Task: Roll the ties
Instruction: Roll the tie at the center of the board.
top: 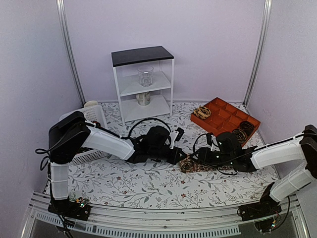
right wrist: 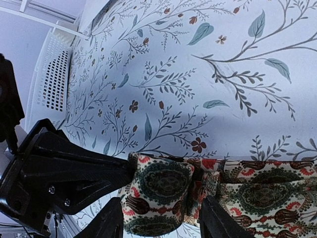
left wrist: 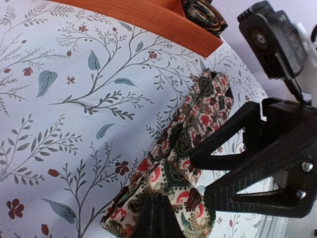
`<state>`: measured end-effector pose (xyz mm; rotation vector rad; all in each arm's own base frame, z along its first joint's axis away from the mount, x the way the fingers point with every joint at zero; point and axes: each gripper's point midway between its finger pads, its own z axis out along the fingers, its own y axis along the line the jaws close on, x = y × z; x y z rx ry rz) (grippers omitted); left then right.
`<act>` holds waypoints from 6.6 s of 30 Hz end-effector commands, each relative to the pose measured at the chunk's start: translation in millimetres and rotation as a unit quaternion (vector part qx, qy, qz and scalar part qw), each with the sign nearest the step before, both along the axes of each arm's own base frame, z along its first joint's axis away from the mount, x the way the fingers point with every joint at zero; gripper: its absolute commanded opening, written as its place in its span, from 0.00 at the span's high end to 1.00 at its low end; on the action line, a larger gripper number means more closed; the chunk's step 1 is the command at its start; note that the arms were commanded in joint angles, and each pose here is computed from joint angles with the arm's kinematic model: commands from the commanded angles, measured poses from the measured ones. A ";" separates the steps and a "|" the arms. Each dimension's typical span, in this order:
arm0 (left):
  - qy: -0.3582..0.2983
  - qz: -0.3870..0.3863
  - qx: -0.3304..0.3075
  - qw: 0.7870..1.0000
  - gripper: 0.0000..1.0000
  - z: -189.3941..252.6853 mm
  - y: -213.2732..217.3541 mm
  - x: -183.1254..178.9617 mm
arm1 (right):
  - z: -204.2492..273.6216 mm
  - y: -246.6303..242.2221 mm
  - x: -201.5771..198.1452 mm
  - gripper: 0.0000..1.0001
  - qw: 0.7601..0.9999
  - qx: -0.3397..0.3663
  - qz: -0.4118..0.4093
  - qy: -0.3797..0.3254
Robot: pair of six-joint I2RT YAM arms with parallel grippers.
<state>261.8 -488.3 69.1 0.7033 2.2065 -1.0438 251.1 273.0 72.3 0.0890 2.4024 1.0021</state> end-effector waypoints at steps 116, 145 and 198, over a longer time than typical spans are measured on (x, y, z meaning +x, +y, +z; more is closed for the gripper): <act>-0.157 -0.144 0.115 0.970 0.89 -42.4 113.5 -25.8 | -45.8 52.6 -4.6 0.76 0.993 0.004 0.103 0.057; -0.099 -0.090 0.085 0.987 1.00 -46.8 112.1 -36.7 | -40.0 72.9 -12.6 0.79 0.991 0.003 0.123 0.054; -0.075 -0.084 0.091 0.989 1.00 -28.1 78.1 -42.9 | -29.5 54.8 -9.7 0.86 0.994 -0.018 0.103 -0.012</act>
